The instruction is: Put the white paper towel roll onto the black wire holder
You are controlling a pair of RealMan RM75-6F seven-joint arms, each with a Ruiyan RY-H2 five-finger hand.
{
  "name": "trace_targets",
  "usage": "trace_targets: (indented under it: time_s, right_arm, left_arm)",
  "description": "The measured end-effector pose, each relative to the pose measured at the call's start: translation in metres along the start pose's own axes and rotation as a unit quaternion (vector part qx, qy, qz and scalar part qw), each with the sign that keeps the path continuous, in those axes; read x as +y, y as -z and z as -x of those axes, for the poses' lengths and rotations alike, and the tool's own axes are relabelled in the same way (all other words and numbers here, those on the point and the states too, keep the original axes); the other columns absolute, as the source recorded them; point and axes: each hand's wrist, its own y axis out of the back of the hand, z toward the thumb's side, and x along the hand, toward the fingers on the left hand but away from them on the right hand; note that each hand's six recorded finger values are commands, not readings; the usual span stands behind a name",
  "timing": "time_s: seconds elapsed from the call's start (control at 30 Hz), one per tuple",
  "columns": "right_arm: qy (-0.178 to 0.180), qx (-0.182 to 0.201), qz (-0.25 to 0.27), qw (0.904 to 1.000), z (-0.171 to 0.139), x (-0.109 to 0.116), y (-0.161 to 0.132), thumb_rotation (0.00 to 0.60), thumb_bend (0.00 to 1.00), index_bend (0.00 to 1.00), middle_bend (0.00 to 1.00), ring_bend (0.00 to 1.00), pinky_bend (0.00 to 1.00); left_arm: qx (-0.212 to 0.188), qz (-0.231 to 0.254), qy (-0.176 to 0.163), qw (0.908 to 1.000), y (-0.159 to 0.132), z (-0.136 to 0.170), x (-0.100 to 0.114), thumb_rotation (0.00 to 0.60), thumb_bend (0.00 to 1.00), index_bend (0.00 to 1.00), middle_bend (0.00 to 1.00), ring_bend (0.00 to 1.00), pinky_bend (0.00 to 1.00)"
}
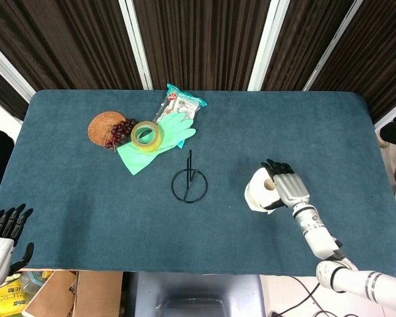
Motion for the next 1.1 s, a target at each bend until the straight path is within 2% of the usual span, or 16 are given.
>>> trace_targets:
  time_s: [0.07,0.13,0.2,0.4,0.57,0.77,0.87,1.03,1.1]
  right_arm:
    - [0.001,-0.004,-0.001,1.0,-0.001,0.0,0.002,0.6,0.1,0.65,0.52,0.48,0.47]
    - [0.007,-0.006,-0.002,1.0,-0.001,0.001,0.003,0.6,0.1,0.77,0.62,0.59,0.54]
    - [0.018,-0.009,-0.001,0.9998,-0.002,0.003,0.004,0.6,0.11,0.82,0.67,0.64,0.55]
    - [0.038,-0.008,0.01,0.9992,-0.004,0.008,0.004,0.6,0.11,0.86,0.69,0.67,0.59]
    - [0.085,0.027,0.054,0.9945,-0.017,0.037,-0.012,0.6,0.11,0.86,0.7,0.67,0.59]
    - [0.122,0.083,0.111,0.9829,-0.04,0.088,-0.045,0.6,0.12,0.86,0.7,0.67,0.59]
    - [0.139,0.112,0.137,0.9743,-0.055,0.117,-0.066,0.6,0.11,0.86,0.69,0.67,0.59]
    - [0.173,0.162,0.179,0.9549,-0.079,0.173,-0.106,0.6,0.12,0.86,0.69,0.67,0.59]
    - [0.182,0.169,0.183,0.9512,-0.081,0.185,-0.117,0.6,0.12,0.86,0.69,0.67,0.59]
  left_arm:
    - [-0.001,0.0,0.002,1.0,0.0,0.001,0.0,0.6,0.5,0.0,0.0,0.0,0.05]
    - [-0.002,0.0,0.001,1.0,0.0,0.002,0.0,0.6,0.5,0.0,0.0,0.0,0.05]
    - [-0.003,0.0,0.001,1.0,0.0,0.003,0.0,0.6,0.5,0.0,0.0,0.0,0.05]
    - [-0.005,0.0,0.002,1.0,0.0,0.005,0.0,0.6,0.5,0.0,0.0,0.0,0.05]
    - [-0.008,-0.001,0.004,1.0,-0.001,0.007,-0.001,0.6,0.5,0.0,0.0,0.0,0.05]
    - [-0.009,-0.003,0.005,0.9999,-0.001,0.007,-0.003,0.6,0.5,0.0,0.0,0.0,0.05]
    - [-0.01,-0.003,0.007,0.9999,-0.002,0.003,-0.004,0.6,0.5,0.0,0.0,0.0,0.05]
    - [-0.009,-0.002,0.009,0.9999,-0.003,-0.001,-0.005,0.6,0.5,0.0,0.0,0.0,0.05]
    - [-0.009,-0.002,0.01,0.9999,-0.002,-0.003,-0.006,0.6,0.5,0.0,0.0,0.0,0.05]
